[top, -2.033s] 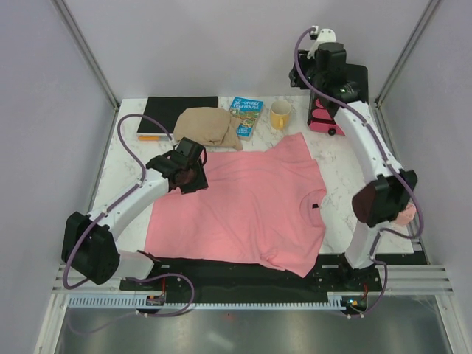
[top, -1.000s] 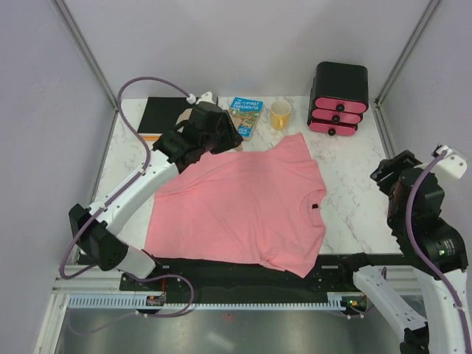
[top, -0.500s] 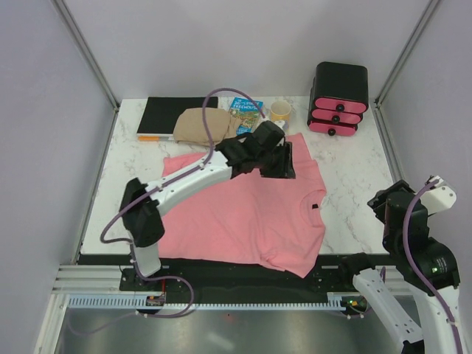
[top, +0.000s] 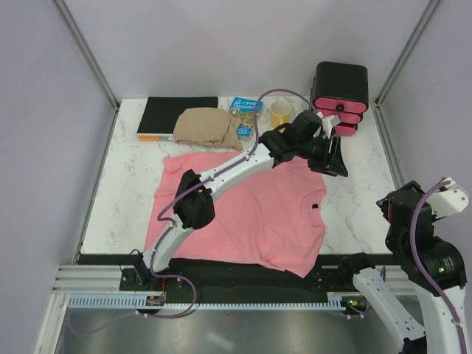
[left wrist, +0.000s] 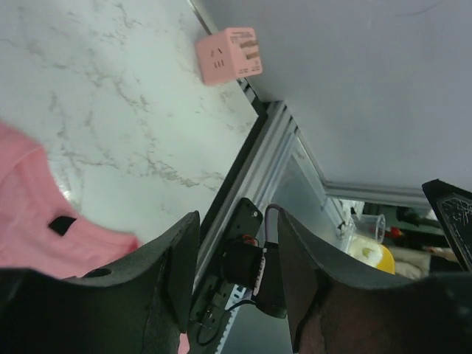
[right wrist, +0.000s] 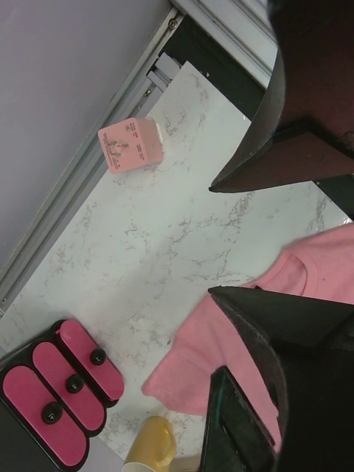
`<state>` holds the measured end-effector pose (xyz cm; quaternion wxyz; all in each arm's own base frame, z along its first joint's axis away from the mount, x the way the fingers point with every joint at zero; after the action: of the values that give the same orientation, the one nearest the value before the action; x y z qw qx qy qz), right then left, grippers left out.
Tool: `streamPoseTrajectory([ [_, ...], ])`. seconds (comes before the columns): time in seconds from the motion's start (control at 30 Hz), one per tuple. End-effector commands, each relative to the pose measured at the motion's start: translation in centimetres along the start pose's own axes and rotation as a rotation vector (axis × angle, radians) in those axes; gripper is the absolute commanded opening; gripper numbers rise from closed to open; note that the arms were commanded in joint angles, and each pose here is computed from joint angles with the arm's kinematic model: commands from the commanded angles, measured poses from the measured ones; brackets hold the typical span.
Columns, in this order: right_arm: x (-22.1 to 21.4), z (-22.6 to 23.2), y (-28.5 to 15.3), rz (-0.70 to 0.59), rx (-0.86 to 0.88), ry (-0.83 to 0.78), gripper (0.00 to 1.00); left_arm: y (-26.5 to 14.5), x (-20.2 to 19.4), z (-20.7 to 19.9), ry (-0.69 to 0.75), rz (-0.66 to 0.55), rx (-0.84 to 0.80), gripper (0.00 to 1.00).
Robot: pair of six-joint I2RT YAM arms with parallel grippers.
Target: Fold and stack the t-shirts
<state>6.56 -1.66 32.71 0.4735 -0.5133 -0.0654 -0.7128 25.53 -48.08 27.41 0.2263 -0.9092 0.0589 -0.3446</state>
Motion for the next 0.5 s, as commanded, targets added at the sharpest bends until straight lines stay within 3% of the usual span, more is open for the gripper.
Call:
streamPoseTrajectory([
  [0.0, -0.3, 1.1, -0.1, 0.093, 0.023, -0.017, 0.61, 2.7, -1.1, -0.4, -0.053, 0.095, -0.242, 0.54],
  [0.13, -1.1, 1.0, 0.6, 0.099, -0.063, -0.026, 0.62, 3.6, -2.9, 0.1, -0.015, 0.150, -0.260, 0.54],
  [0.3, -0.8, -0.1, 0.7, -0.023, -0.077, 0.166, 0.60, 0.2, -3.3, -0.5, 0.029, 0.124, -0.195, 0.54],
  [0.4, -1.2, -0.3, 1.2, -0.050, -0.104, 0.157, 0.58, -2.2, -4.0, -0.3, 0.024, 0.120, -0.148, 0.54],
  [0.47, -1.9, 0.7, 1.8, 0.019, -0.115, 0.071, 0.58, -3.3, -5.0, 0.5, 0.016, 0.123, -0.098, 0.54],
])
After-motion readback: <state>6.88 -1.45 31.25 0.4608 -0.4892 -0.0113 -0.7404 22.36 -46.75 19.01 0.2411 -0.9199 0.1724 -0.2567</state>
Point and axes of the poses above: each gripper's point midway between its finger pads, its own y axis out along the fingers, its own z axis along the line the jaws close on, x = y × z, the point moved 10 cm from there along -y, back along the fingers, and after that the axes turned 10 degrees about y, right-handed, at the moved point
